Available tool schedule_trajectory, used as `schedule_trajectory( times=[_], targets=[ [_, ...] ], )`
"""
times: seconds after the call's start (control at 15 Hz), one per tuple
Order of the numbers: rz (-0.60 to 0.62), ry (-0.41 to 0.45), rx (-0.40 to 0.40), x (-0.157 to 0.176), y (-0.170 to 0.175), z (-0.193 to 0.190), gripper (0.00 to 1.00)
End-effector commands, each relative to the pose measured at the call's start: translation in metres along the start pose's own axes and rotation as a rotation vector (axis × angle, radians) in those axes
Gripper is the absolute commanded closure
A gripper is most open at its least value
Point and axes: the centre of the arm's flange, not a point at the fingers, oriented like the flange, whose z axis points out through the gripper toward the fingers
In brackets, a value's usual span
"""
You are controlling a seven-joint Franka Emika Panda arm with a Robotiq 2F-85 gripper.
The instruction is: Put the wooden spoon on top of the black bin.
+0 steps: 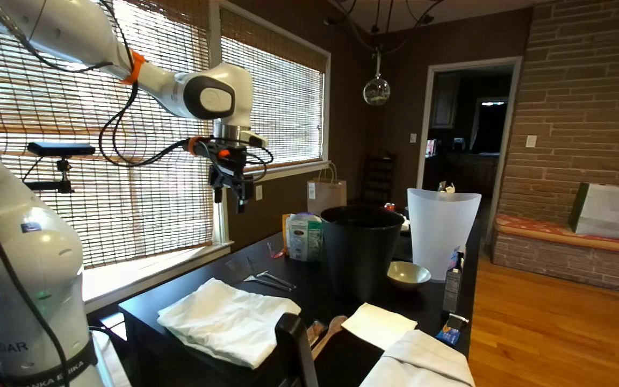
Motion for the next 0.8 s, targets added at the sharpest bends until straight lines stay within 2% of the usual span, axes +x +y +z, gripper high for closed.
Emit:
schedule_trajectory(
  times=[0.0, 0.2, 0.33, 0.4, 0.73],
  targets=[
    [-0.129, -0.051, 0.005, 0.007, 0.023, 0.033, 0.0],
    [-0.195, -0.064, -0.039, 0.016, 0.056, 0.057, 0.0],
    [-0.25, -0.04, -0.063, 0.021, 0.084, 0.07, 0.0],
    [-0.257, -0.028, -0.101, 0.024, 0.102, 0.078, 0.0],
    [-0.18, -0.003, -0.258, 0.024, 0.19, 0.112, 0.0]
  ],
)
